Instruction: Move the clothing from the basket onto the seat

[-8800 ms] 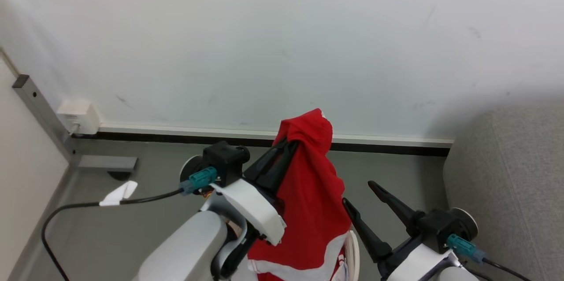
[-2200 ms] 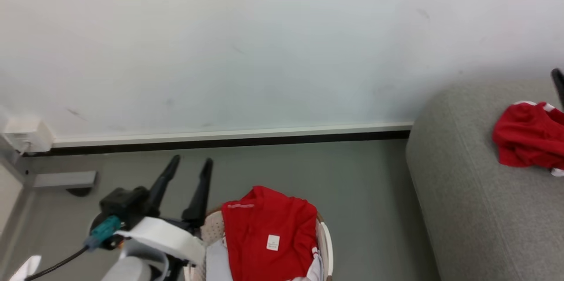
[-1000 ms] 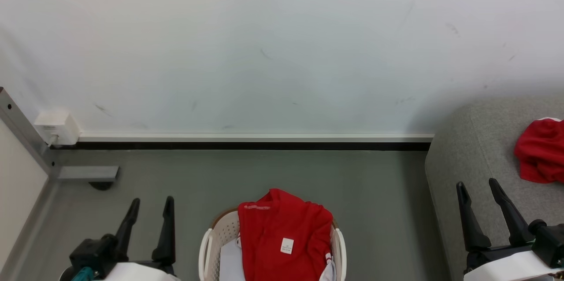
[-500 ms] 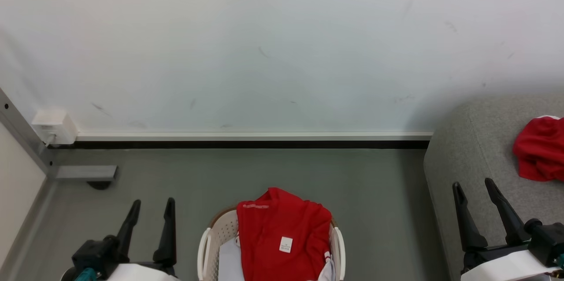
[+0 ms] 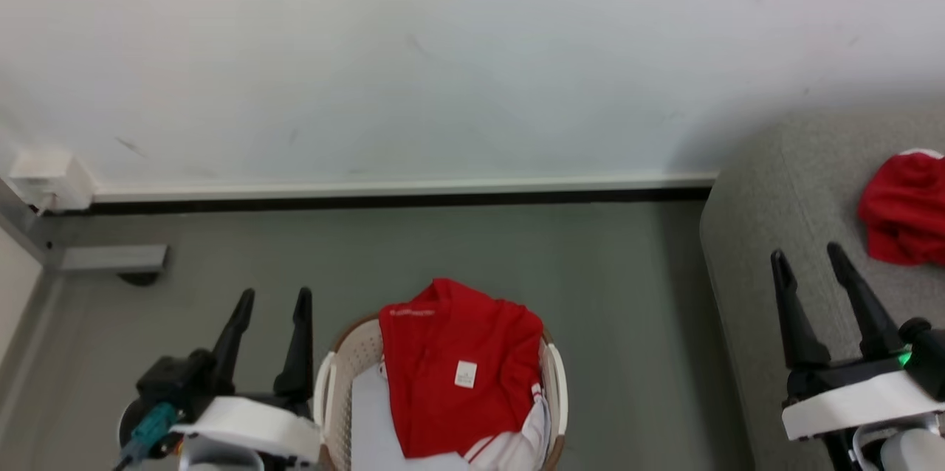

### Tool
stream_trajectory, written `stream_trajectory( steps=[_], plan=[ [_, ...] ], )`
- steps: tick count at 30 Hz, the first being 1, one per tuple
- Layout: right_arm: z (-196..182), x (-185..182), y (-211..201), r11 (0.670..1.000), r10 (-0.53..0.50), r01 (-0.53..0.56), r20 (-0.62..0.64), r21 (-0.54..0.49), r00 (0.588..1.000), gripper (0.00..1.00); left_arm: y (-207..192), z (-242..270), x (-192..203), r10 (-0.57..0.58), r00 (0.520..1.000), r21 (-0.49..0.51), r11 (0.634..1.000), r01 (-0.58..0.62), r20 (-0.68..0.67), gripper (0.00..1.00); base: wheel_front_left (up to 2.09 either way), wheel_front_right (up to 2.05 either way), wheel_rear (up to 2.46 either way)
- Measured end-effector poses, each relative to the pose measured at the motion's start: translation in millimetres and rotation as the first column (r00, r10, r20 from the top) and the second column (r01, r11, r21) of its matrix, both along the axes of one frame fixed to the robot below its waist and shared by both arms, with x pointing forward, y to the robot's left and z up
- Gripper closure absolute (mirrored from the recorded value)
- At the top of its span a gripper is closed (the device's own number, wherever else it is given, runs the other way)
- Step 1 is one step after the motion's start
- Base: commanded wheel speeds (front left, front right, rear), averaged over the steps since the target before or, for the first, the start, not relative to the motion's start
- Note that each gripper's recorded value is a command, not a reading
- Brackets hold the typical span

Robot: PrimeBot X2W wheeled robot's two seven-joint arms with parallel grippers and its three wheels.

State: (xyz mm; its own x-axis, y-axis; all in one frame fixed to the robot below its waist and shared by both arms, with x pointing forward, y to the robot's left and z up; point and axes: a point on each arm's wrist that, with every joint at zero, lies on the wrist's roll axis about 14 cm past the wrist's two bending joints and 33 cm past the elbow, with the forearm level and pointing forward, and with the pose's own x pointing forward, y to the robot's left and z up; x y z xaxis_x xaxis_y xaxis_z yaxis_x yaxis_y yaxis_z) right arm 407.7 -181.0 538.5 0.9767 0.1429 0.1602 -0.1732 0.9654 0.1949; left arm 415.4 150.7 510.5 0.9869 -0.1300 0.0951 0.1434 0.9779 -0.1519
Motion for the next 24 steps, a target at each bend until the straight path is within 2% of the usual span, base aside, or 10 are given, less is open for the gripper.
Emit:
stream_trajectory(
  steps=[12, 24],
  plan=[
    [-13, 40, -25, 0.998, -0.066, 0.066, -0.018, -0.010, 0.998, 0.00, -35, -52, 53, -0.101, 0.987, 0.002, 0.995, 0.102, -0.126, 0.00, 0.00, 0.00, 0.00],
    [-39, 61, -56, 0.987, -0.158, 0.157, -0.061, -0.022, 0.986, 0.00, -69, -134, 85, -0.196, 0.926, 0.007, 0.978, 0.210, -0.322, 0.00, 0.00, 0.00, 0.00]
  ],
)
